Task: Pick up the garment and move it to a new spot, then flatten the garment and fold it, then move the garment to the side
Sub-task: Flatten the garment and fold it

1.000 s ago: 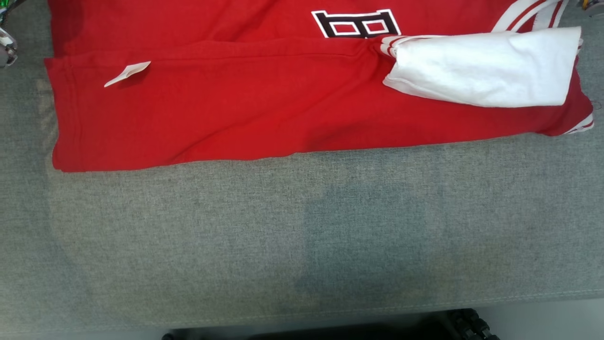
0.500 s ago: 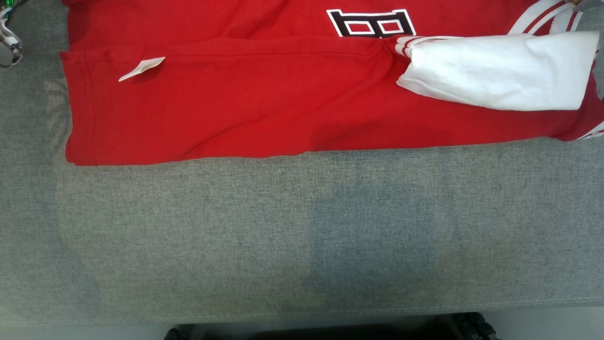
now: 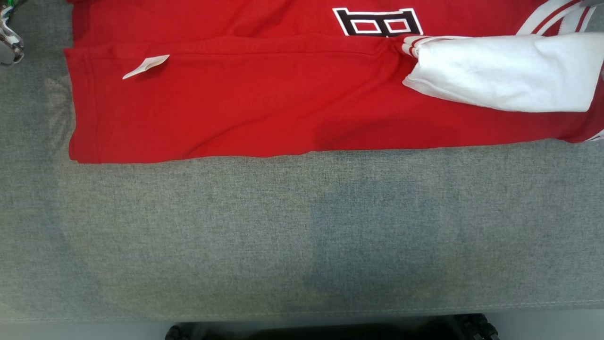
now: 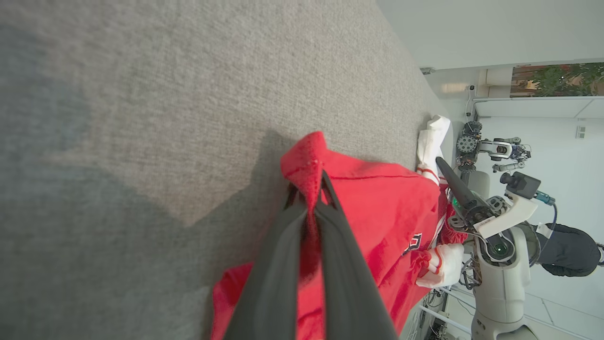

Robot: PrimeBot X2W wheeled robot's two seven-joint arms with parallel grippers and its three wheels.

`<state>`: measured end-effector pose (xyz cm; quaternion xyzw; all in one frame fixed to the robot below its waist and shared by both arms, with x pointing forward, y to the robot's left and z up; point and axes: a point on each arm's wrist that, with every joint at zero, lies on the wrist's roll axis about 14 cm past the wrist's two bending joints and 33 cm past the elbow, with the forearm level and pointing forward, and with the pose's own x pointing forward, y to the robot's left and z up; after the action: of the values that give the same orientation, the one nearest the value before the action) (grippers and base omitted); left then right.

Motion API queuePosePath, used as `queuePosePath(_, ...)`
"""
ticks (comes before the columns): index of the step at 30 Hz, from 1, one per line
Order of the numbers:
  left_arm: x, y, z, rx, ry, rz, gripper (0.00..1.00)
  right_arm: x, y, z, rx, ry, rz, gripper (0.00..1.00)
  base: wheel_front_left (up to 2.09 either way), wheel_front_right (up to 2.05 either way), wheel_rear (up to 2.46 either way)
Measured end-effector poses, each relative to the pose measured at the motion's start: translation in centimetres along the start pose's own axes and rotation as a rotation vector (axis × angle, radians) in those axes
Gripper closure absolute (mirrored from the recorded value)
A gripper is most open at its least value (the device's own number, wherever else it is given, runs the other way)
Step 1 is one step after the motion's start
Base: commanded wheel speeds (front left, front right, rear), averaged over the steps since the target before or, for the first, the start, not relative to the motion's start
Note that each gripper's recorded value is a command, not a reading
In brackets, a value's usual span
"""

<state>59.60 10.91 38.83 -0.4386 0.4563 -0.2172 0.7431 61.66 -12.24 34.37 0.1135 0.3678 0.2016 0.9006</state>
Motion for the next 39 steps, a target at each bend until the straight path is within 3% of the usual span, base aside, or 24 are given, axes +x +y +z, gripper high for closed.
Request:
queuePosePath(19,-0.2,-1.6,1.0,-0.003,-0.069,-0.087,1.00,-1.7,0.1,4.6,0.020,-0.227,0.021,1.00,0.00,0.00,0.00)
queuePosePath(30,-2.0,-4.1,2.8,-0.027,-0.248,-0.257,1.00,-2.8,2.8,2.8,0.050,-0.276,0.138,1.00,0.00,0.00,0.00)
queuePosePath(39,-3.3,-1.3,-0.9,-0.090,-0.270,-0.226,1.00,-5.1,2.8,-0.1,0.089,-0.291,0.139,1.00,0.00,0.00,0.00)
